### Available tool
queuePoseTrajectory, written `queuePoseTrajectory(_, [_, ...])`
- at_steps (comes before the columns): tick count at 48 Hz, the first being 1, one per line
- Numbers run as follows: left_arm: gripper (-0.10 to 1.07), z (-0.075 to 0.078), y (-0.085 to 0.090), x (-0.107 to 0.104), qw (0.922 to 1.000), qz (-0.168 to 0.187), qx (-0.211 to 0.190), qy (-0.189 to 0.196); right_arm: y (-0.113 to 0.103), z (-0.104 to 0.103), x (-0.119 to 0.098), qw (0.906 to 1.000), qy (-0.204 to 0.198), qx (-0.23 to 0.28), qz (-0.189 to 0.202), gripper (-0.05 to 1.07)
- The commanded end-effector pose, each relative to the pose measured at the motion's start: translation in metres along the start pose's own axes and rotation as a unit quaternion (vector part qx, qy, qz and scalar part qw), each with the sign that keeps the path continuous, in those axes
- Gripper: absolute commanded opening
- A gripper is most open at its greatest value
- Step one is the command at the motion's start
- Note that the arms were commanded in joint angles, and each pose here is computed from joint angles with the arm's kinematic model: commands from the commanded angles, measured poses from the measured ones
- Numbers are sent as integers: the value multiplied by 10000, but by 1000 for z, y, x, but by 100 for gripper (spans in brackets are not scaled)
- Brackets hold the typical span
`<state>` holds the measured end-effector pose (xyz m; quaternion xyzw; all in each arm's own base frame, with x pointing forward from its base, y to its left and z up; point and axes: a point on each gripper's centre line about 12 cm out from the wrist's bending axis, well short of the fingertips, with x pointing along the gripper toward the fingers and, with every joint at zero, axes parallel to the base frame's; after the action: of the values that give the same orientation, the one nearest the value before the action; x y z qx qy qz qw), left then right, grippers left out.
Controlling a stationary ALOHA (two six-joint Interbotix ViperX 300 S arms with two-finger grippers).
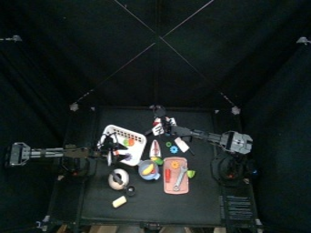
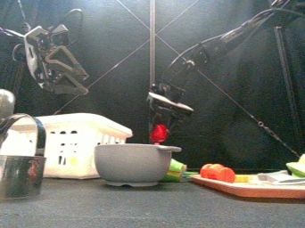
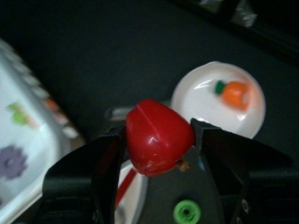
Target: Place apple in bowl
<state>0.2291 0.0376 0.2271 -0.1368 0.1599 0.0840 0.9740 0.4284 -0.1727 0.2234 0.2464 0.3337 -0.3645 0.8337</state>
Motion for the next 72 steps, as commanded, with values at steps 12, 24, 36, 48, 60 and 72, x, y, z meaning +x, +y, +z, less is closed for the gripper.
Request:
queuePoseTrajectory(12, [87,5,-1,0,10000,-17,-1,-79,92,-48,-54,9859,-236,-806,1446,71])
queuePoseTrajectory(24, [87,5,-1,0,10000,-15,-2,-72,96,-95,-49,9811,132,-1083,1599,71])
queuePoseTrajectory(36, [87,5,-1,0,10000,-9,-9,-67,106,-112,-39,9766,240,-1079,1846,71])
queuePoseTrajectory(48, [87,4,0,0,10000,-2,-48,-56,118,-122,-27,9754,355,-1102,1876,71])
queuePoseTrajectory(60, [87,4,0,0,10000,-2,-48,-56,119,-124,-21,9753,377,-1160,1841,72])
queuePoseTrajectory(72, [87,4,0,0,10000,-2,-48,-56,118,-122,-20,9759,361,-1142,1825,86])
